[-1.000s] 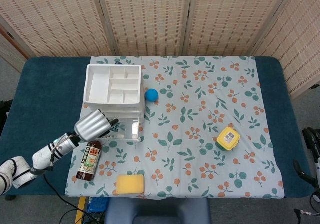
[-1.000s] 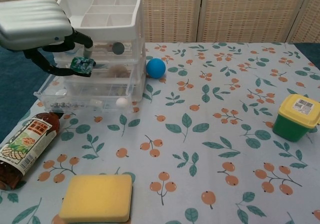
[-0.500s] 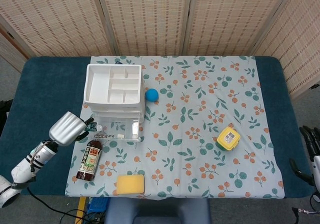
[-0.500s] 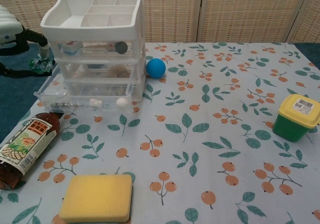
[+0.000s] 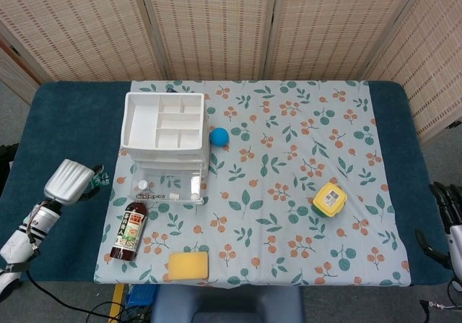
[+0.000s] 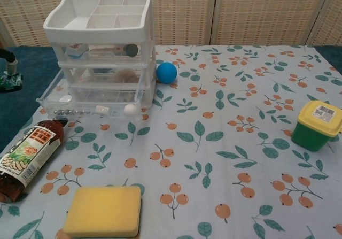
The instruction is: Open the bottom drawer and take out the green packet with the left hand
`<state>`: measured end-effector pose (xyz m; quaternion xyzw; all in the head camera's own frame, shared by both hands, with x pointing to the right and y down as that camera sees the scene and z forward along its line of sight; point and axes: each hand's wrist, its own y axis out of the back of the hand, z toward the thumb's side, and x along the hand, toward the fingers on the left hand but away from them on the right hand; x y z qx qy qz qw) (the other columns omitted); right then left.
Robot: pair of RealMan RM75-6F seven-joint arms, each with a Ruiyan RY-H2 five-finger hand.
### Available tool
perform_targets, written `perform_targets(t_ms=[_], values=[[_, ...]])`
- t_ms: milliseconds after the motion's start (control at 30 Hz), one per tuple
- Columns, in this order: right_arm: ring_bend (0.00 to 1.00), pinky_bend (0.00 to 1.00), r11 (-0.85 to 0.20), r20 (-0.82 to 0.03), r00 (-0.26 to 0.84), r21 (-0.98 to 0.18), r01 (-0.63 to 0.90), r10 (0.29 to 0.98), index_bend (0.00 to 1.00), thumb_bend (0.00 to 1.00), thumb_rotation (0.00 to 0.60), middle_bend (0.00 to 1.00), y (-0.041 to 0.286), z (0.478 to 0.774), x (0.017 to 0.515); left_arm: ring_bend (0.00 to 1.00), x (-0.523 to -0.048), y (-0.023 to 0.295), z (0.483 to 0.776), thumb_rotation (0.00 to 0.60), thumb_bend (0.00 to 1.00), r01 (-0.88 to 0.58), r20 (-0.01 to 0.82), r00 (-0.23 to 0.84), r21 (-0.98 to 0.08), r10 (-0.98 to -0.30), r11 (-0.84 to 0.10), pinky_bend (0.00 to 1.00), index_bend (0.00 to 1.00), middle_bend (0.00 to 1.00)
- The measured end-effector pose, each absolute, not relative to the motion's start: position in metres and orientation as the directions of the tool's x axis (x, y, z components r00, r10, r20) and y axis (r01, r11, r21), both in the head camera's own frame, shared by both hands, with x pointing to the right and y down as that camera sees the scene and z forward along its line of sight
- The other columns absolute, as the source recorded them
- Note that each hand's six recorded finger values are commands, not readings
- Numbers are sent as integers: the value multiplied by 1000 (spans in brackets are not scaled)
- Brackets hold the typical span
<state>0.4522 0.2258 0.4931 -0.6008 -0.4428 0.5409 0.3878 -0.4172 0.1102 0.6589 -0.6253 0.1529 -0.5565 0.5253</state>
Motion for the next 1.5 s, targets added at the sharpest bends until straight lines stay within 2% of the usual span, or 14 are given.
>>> perform_targets(t_ms=[200, 667, 767, 967, 1100, 1333, 1433, 1500], values=[[0, 0, -305, -306, 13, -946, 108, 952, 0, 364, 600, 68, 228, 491, 453, 1000, -429, 114, 679, 600, 284, 371, 604, 247, -782, -758, -502, 1000, 465, 895], [0, 0, -306, -309, -10, -946, 102, 951, 0, 364, 600, 68, 230, 490, 456, 1000, -402, 116, 710, 600, 285, 332, 646, 257, -758, -719, -562, 1000, 446, 895], [0, 0, -307, -310, -9, -946, 103, 951, 0, 364, 600, 68, 229, 491, 456, 1000, -399, 117, 714, 600, 285, 312, 657, 255, -751, -710, -582, 1000, 379, 895], [0, 0, -309, -311, -7, -946, 102, 950, 0, 365, 600, 68, 228, 492, 456, 987, -395, 121, 713, 600, 285, 275, 663, 254, -747, -704, -605, 1000, 118, 859], [0, 0, -310, -312, -4, -945, 102, 950, 0, 364, 600, 68, 226, 492, 456, 926, -398, 121, 706, 600, 284, 256, 645, 244, -763, -724, -593, 1000, 45, 807], [0, 0, -321, -323, 2, -942, 95, 947, 0, 365, 600, 68, 225, 493, 456, 809, -417, 116, 678, 600, 285, 167, 578, 158, -815, -800, -556, 1000, 45, 714], [0, 0, -330, -331, 4, -939, 95, 944, 0, 364, 600, 68, 225, 494, 456, 715, -428, 119, 664, 600, 284, 121, 556, 101, -830, -825, -544, 980, 68, 651], [0, 0, -336, -337, 8, -937, 96, 941, 0, 364, 600, 68, 225, 496, 455, 580, -434, 123, 656, 600, 284, 92, 549, 65, -835, -833, -543, 892, 85, 560]])
